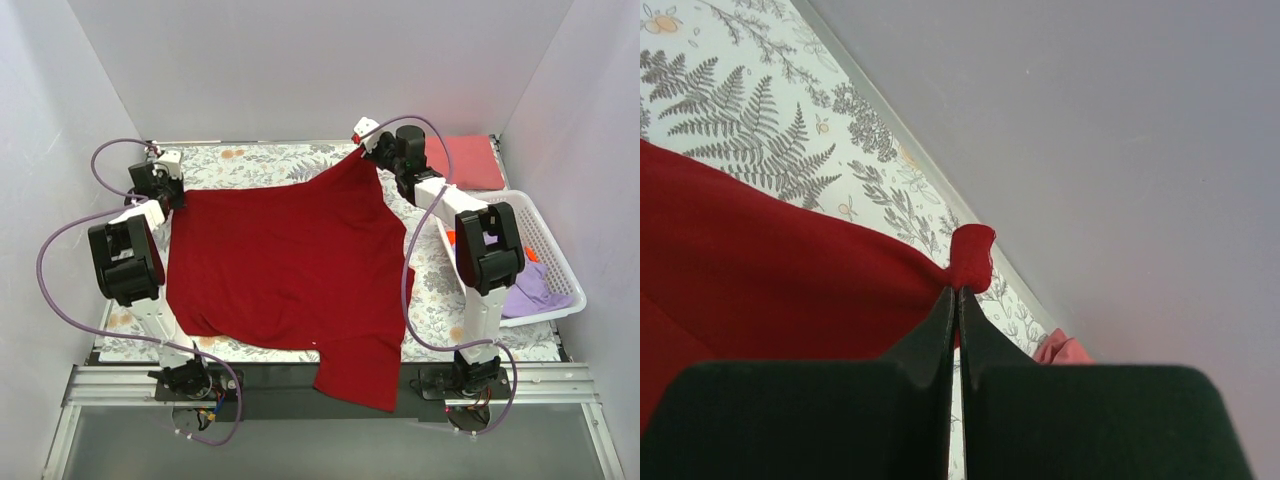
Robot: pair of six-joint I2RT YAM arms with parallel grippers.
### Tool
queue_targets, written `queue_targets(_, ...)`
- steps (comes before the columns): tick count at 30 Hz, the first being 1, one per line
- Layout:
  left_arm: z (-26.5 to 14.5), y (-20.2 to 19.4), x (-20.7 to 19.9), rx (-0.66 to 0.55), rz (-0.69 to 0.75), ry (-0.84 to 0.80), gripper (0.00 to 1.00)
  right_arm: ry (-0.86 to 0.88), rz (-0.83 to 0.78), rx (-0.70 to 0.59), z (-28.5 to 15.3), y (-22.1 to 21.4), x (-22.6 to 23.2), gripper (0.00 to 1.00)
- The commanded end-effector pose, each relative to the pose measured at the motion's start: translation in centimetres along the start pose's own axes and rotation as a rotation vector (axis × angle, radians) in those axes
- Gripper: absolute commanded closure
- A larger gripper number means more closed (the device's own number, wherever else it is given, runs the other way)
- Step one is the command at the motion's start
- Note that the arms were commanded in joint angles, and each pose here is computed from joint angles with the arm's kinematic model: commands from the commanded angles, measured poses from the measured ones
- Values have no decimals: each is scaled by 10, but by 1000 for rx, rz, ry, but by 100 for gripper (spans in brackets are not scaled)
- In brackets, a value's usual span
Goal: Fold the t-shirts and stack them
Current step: Flatten the tshirt out, then fold the tshirt
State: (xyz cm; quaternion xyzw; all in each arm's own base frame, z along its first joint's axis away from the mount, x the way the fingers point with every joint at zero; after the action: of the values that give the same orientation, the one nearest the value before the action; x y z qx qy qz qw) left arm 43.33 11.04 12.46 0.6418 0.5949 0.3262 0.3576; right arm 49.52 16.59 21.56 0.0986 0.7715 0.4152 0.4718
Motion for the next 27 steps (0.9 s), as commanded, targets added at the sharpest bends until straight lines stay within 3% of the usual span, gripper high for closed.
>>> queue_targets(1, 7, 6, 4, 24, 12, -26, 100, -62, -33, -37, 11, 10, -13, 99)
queue_targets(3, 8, 1, 4, 69, 7, -36, 100, -54, -30, -34, 12, 10, -11, 99)
queue_targets(17, 9, 21, 10, 91, 107, -170, 97, 6, 0, -12, -19, 36, -11, 99)
queue_targets(27, -29, 25, 17, 90, 202, -248, 96, 107, 25, 6, -66, 61, 4, 99)
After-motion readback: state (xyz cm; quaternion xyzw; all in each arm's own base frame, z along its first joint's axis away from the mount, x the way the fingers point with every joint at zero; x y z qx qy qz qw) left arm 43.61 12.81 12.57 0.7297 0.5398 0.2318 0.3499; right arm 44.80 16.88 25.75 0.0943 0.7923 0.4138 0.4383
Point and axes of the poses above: each gripper's point midway between its finger pads, its own z axis out along the fingers, its own x axis along the line the jaws close on, y = z × x, the point moved 9 cm from there along -z, back along the fingers, and after that the axes turned 6 degrees about -z, right-handed, at the moved point
